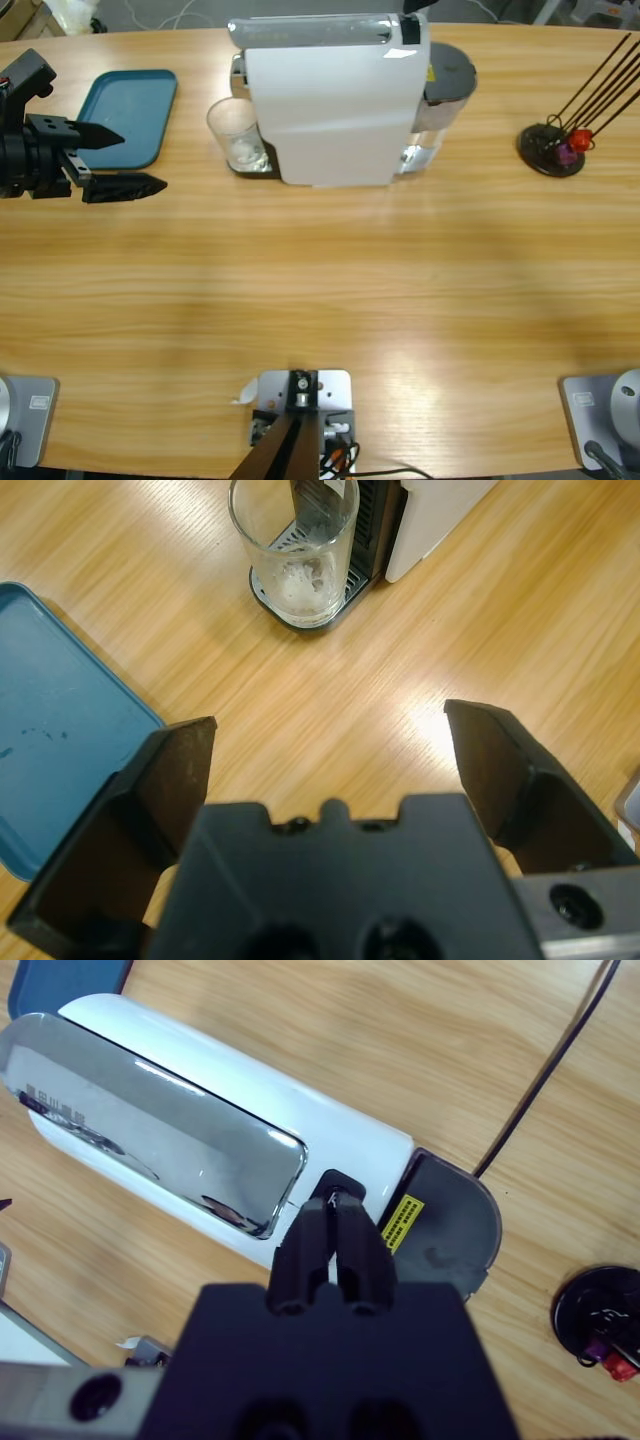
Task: Pour coffee
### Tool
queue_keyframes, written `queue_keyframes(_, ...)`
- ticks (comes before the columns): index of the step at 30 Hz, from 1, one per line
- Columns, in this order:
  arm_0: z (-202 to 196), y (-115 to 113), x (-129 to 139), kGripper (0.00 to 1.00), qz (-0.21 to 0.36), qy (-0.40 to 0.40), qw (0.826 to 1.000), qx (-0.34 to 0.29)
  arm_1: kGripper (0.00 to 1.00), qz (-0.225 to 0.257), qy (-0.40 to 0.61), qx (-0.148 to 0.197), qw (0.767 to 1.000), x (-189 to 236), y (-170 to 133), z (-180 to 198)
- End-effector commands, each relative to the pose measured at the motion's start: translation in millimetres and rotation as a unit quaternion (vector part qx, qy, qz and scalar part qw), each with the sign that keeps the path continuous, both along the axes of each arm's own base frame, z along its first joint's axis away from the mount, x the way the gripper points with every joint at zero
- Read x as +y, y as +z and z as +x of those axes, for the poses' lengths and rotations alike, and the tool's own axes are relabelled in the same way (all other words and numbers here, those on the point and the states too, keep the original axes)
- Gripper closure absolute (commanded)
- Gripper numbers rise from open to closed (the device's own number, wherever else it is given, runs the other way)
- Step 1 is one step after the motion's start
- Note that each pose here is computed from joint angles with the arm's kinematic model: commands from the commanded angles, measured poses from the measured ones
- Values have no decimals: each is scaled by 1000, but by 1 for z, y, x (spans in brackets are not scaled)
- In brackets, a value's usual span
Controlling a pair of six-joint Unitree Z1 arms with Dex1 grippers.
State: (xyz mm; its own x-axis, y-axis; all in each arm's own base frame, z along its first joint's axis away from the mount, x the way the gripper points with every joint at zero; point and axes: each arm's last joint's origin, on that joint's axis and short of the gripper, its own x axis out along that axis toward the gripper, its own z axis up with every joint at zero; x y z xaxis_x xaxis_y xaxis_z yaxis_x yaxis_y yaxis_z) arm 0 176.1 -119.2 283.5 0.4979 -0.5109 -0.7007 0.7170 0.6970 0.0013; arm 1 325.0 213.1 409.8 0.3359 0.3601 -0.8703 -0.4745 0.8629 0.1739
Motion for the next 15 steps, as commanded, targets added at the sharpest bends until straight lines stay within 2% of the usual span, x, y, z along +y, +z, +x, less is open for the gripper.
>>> queue_keyframes(1, 0, -15, -2, 0, 18, -1, 1000, 18, 1000, -32, -10, 44, 999, 1, -33, 14)
queue_keyframes(11, 0, -15, -1, 0, 19, 0, 1000, 19, 1000, -48, -5, 63, 997, 7, -49, 16)
queue_keyframes(15, 0, -15, -1, 0, 19, 0, 1000, 18, 1000, -32, 6, 26, 999, 6, -24, 12)
